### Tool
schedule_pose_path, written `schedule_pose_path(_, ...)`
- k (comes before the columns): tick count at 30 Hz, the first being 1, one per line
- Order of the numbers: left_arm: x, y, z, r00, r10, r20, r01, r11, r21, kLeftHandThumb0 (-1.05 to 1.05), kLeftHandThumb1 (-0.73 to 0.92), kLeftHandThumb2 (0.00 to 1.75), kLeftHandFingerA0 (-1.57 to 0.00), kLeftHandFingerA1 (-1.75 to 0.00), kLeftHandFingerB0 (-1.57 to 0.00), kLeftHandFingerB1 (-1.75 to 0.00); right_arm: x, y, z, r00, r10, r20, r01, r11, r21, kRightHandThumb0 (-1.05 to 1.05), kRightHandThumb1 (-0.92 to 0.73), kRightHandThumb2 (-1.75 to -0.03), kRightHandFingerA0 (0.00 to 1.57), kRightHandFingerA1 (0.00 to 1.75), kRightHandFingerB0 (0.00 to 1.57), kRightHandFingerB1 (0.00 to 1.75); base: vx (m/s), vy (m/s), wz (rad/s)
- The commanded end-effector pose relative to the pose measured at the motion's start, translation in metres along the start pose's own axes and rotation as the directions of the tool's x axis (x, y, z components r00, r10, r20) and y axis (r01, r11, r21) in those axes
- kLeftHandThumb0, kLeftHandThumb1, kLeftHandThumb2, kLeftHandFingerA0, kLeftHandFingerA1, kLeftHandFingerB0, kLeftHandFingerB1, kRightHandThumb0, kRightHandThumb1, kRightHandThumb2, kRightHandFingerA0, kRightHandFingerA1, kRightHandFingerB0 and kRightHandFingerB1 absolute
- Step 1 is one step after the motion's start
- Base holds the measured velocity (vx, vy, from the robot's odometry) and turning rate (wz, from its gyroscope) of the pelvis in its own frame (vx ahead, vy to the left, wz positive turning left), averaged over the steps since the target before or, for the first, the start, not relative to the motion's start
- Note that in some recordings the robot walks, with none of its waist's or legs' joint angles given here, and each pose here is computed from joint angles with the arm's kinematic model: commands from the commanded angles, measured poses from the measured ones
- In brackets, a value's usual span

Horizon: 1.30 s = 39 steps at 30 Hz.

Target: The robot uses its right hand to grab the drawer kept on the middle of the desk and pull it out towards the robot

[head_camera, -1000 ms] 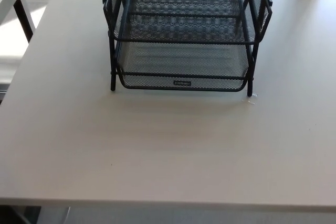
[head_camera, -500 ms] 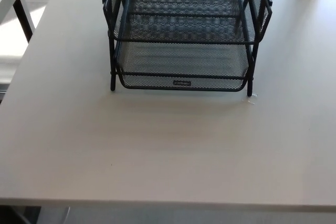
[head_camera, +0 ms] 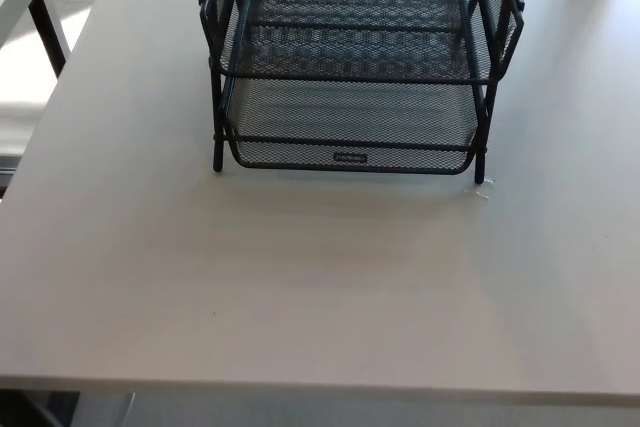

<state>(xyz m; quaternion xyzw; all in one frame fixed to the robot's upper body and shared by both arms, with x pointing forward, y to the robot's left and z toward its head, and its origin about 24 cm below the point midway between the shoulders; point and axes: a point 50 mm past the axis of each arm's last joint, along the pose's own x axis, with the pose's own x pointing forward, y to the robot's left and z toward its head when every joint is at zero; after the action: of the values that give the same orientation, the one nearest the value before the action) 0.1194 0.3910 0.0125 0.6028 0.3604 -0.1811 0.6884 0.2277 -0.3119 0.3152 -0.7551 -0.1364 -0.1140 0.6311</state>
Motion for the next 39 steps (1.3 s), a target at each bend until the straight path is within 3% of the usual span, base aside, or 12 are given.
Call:
schedule_pose_path(1, -0.003, 0.002, -0.006, 1.0, -0.004, -0.03, 0.004, 1.0, 0.017, -0.32, 0.66, 0.59, -0.62, -0.94, -0.66, -0.69, 0.0, 0.0, 0.039, 0.981, -0.12, 0.154, 0.111, 0.992, 0.065, -0.73, -0.64, -0.59, 0.16, 0.4, 0.18, 0.32, 0.0, 0.0, 0.0)
schedule_pose_path(3, -0.003, 0.001, -0.005, 1.0, -0.008, -0.03, 0.008, 1.0, 0.018, -0.33, 0.67, 0.59, -0.63, -0.93, -0.65, -0.66, 0.001, 0.004, 0.052, 0.97, -0.139, 0.197, 0.125, 0.989, 0.082, -0.74, -0.63, -0.6, 0.12, 0.45, 0.12, 0.34, 0.0, 0.0, 0.0)
schedule_pose_path(9, -0.002, 0.002, -0.005, 1.0, -0.001, -0.018, 0.002, 1.0, 0.011, -0.32, 0.66, 0.59, -0.64, -0.94, -0.67, -0.7, 0.019, 0.018, 0.092, 0.927, -0.228, 0.299, 0.178, 0.967, 0.184, -0.73, -0.6, -0.59, 0.17, 0.4, 0.25, 0.31, 0.0, 0.0, 0.0)
schedule_pose_path(21, -0.002, 0.003, -0.001, 1.0, 0.003, -0.006, -0.003, 1.0, 0.026, -0.32, 0.66, 0.59, -0.64, -0.93, -0.66, -0.68, 0.054, 0.032, 0.138, 0.895, -0.226, 0.384, 0.134, 0.958, 0.253, -0.77, -0.65, -0.6, 0.13, 0.5, 0.16, 0.35, 0.0, 0.0, 0.0)
schedule_pose_path(26, 0.0, 0.004, -0.001, 1.0, 0.009, -0.006, -0.008, 1.0, 0.026, -0.32, 0.65, 0.59, -0.63, -0.93, -0.66, -0.69, 0.06, 0.036, 0.159, 0.869, -0.258, 0.423, 0.117, 0.936, 0.331, -0.73, -0.59, -0.59, 0.18, 0.49, 0.26, 0.33, 0.0, 0.0, 0.0)
schedule_pose_path(37, 0.004, 0.009, 0.003, 1.0, 0.018, 0.001, -0.018, 1.0, 0.009, -0.33, 0.65, 0.58, -0.65, -0.91, -0.66, -0.68, 0.068, 0.065, 0.219, 0.812, -0.231, 0.536, 0.01, 0.924, 0.383, -0.82, -0.63, -0.61, 0.21, 0.55, 0.24, 0.37, 0.0, 0.0, 0.0)
schedule_pose_path(38, 0.003, 0.009, 0.003, 1.0, 0.021, 0.005, -0.021, 1.0, 0.013, -0.33, 0.65, 0.59, -0.63, -0.93, -0.66, -0.68, 0.067, 0.072, 0.225, 0.805, -0.21, 0.555, -0.03, 0.92, 0.392, -0.84, -0.65, -0.61, 0.16, 0.56, 0.21, 0.36, 0.0, 0.0, 0.0)
schedule_pose_path(39, 0.003, 0.01, 0.003, 1.0, 0.028, 0.008, -0.028, 0.999, 0.018, -0.32, 0.65, 0.59, -0.64, -0.93, -0.67, -0.67, 0.067, 0.074, 0.228, 0.796, -0.212, 0.566, -0.046, 0.912, 0.407, -0.88, -0.51, -0.8, 0.16, 0.56, 0.21, 0.43, 0.0, 0.0, 0.0)
